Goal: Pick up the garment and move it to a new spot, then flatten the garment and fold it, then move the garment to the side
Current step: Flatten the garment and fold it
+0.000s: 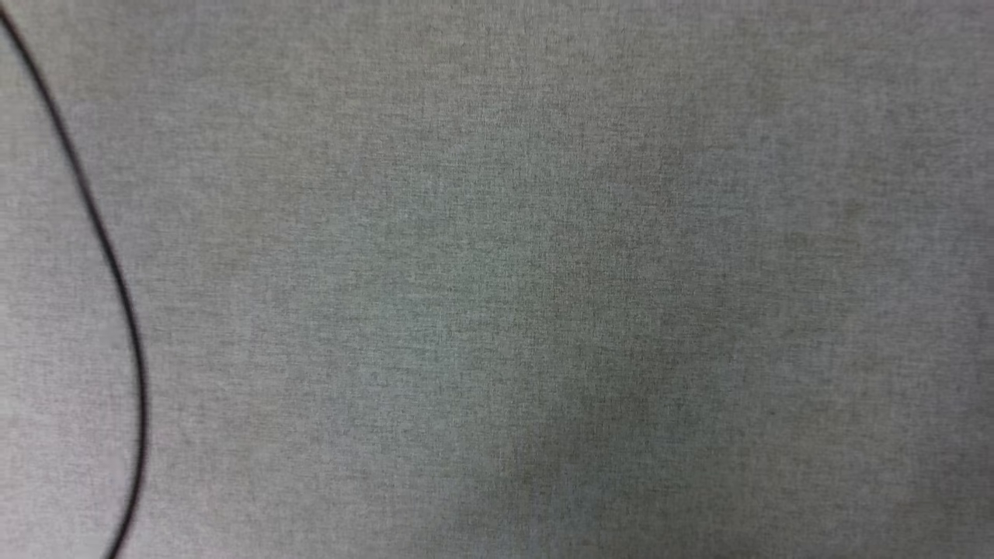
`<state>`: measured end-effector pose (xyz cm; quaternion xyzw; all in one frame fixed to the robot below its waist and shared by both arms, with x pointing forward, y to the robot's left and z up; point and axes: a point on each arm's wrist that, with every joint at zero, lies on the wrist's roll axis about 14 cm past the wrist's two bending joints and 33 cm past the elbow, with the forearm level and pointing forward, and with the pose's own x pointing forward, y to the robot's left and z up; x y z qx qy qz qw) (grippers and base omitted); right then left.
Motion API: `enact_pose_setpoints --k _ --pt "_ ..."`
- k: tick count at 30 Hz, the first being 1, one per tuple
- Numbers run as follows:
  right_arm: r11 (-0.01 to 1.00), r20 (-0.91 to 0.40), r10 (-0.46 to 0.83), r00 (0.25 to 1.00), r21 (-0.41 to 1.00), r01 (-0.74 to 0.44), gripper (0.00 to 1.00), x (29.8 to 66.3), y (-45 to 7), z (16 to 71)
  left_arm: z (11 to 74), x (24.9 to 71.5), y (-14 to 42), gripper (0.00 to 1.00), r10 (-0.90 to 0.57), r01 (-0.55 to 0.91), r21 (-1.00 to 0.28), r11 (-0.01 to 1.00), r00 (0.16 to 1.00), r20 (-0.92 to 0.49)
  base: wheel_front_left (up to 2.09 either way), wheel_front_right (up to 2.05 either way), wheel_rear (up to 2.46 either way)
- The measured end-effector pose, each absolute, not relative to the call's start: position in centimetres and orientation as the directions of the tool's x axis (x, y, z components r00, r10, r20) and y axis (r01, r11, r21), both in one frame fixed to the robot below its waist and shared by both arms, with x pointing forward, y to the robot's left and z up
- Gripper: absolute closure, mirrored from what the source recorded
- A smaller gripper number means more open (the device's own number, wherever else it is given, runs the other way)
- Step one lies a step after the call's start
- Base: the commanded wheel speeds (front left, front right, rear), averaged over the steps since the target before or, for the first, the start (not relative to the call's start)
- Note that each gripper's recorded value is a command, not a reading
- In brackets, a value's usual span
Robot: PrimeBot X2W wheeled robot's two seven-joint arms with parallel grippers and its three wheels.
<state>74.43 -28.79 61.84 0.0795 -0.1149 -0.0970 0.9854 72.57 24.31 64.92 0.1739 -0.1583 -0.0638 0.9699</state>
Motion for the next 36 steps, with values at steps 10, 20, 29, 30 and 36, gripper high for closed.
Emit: enact_pose_setpoints --k 10,20,29,30,36 --pt "0.952 -0.045 -0.191 0.981 0.233 0.196 1.0 68.2 -29.1 52.2 55.8 66.4 23.8 1.0 -0.192 0.165 0.252 0.954 0.978 0.085 0.0 0.0 0.0" --pt "0.922 -0.271 -0.164 0.948 0.299 0.245 1.0 57.0 -30.4 46.4 48.6 54.8 23.1 1.0 -0.193 0.205 0.137 0.969 0.977 -0.092 0.0 0.0 0.0" --pt "0.922 -0.425 -0.121 0.897 0.287 0.26 1.0 47.7 -31.0 43.3 44.5 45.9 23.3 1.0 -0.179 0.207 0.098 0.973 0.955 -0.237 0.0 0.0 0.0" --pt "0.925 -0.435 -0.116 0.893 0.281 0.257 1.0 46.9 -31.0 43.2 44.1 45.0 23.1 1.0 -0.181 0.211 0.097 0.973 0.951 -0.251 0.0 0.0 0.0" --pt "0.926 -0.48 -0.1 0.872 0.276 0.258 1.0 42.8 -31.3 42.5 42.9 41.0 22.7 1.0 -0.179 0.211 0.079 0.974 0.936 -0.304 0.0 0.0 0.0"
